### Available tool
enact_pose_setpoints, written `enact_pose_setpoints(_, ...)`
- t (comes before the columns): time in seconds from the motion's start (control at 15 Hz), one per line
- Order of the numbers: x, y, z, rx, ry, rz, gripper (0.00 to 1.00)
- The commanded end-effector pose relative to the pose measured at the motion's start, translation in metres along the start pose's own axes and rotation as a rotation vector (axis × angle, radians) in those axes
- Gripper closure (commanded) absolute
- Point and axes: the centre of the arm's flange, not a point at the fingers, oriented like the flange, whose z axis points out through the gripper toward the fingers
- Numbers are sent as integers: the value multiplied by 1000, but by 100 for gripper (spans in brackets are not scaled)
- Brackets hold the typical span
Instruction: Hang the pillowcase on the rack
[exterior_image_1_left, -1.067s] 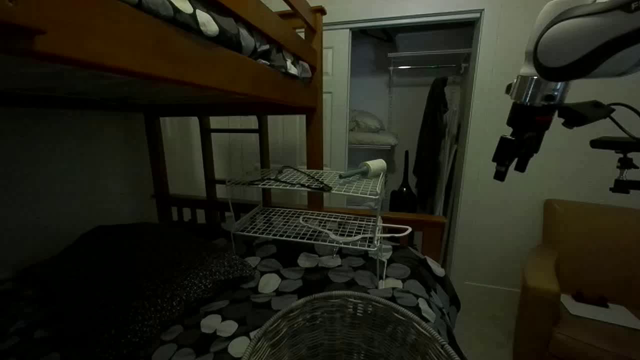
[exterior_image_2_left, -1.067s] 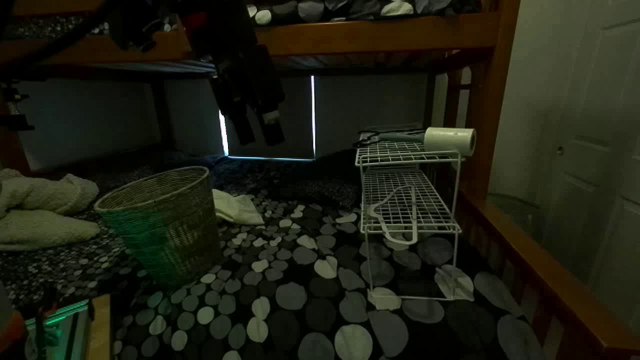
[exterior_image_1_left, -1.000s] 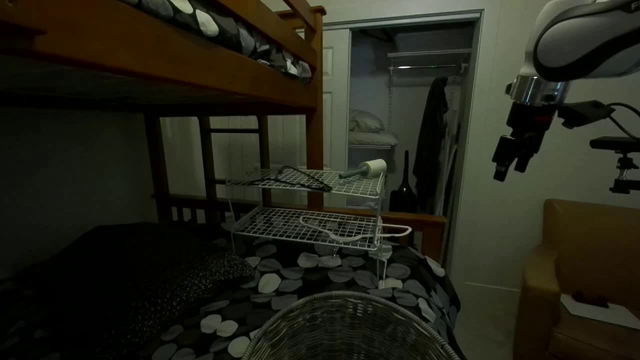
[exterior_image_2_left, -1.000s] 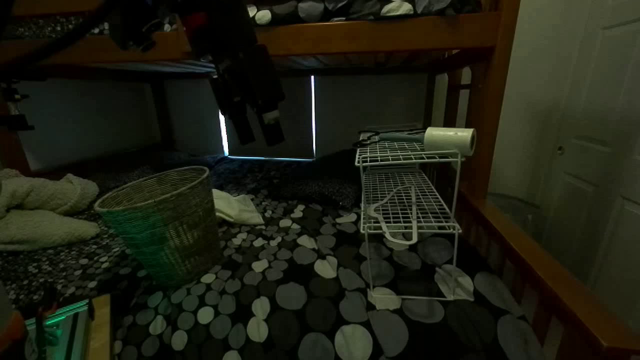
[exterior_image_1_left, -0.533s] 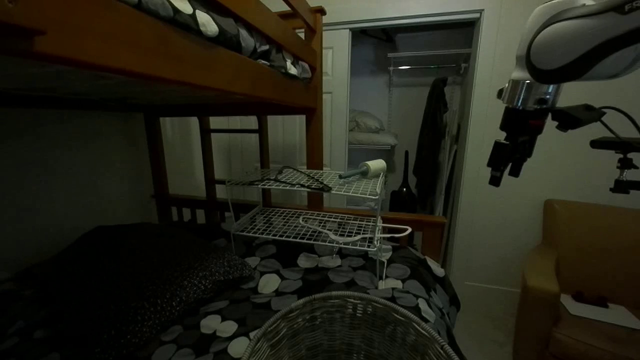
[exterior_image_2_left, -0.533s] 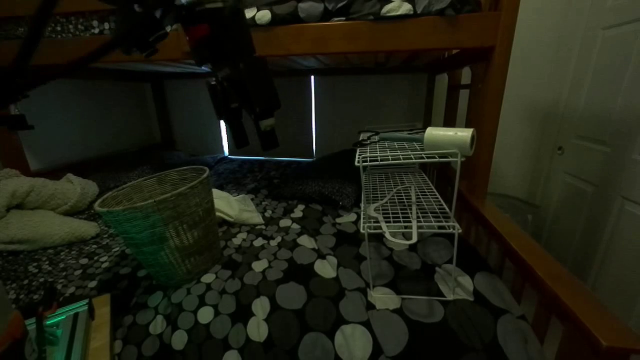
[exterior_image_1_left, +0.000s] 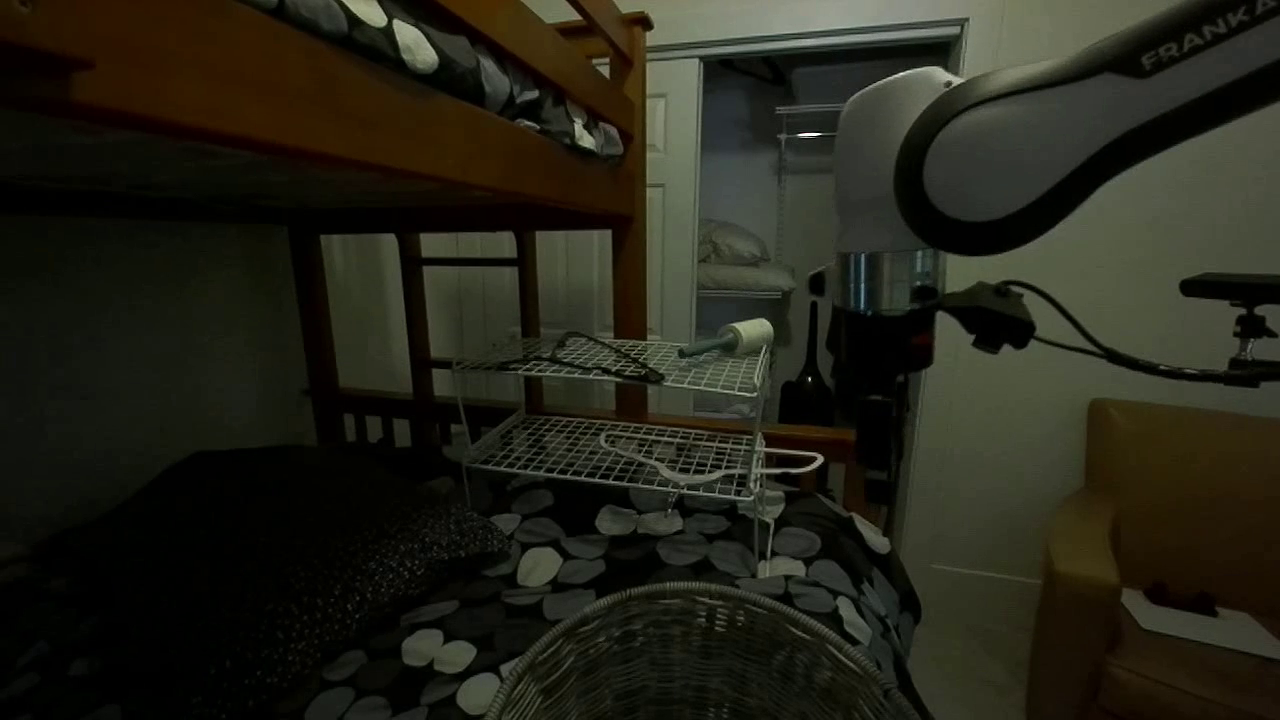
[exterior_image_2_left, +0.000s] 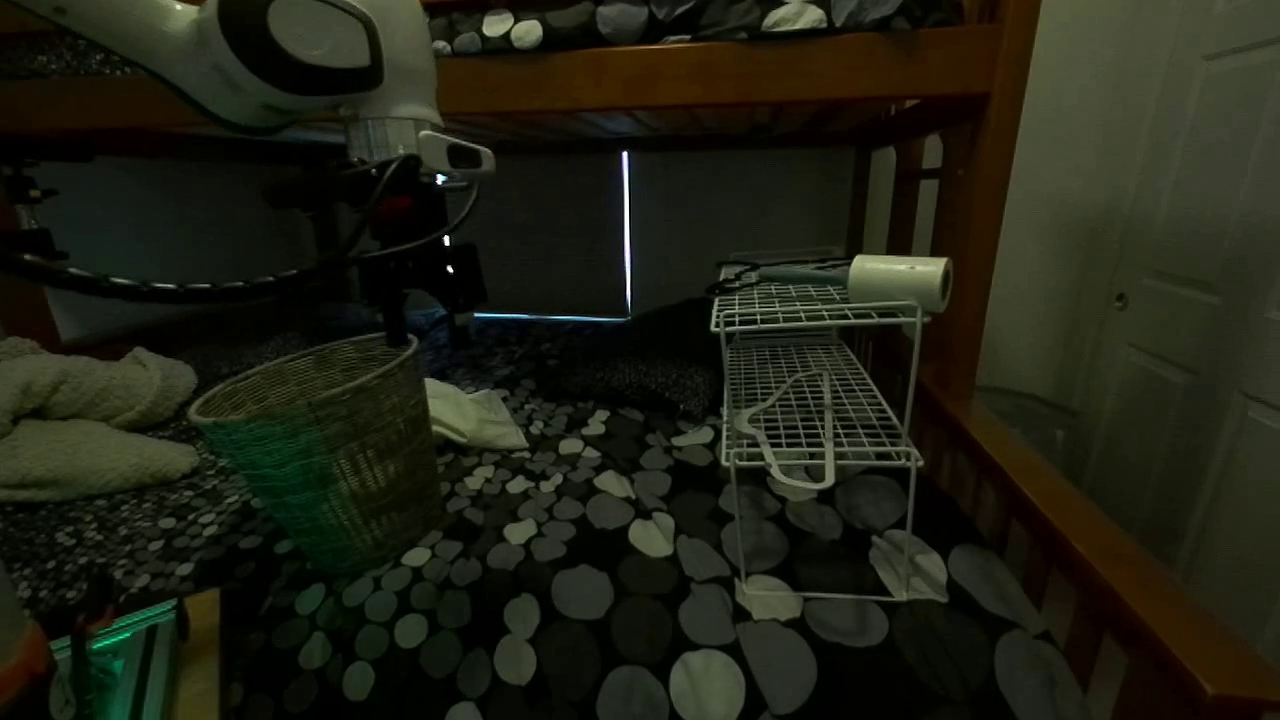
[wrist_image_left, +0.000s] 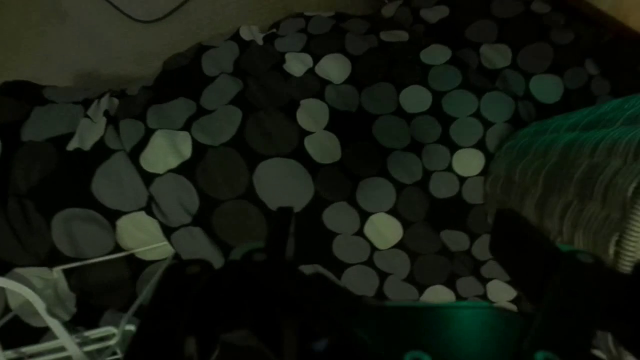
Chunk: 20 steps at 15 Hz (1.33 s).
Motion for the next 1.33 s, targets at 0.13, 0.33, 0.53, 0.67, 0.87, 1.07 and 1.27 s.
enact_pose_setpoints(0.13,12,-15,9,-9,-45,30,0)
enact_pose_setpoints(0.33,97,-3,34,89,97,162,0)
enact_pose_setpoints(0.53,153,-5,40,177,251,165,0)
enact_pose_setpoints(0.67,194,-15,53,223,252,150,0)
enact_pose_setpoints(0.87,238,-63,93,224,167,53,0)
enact_pose_setpoints(1.07,225,-75,99,218,178,29,0)
enact_pose_setpoints(1.27,236,-86,112,226,166,20,0)
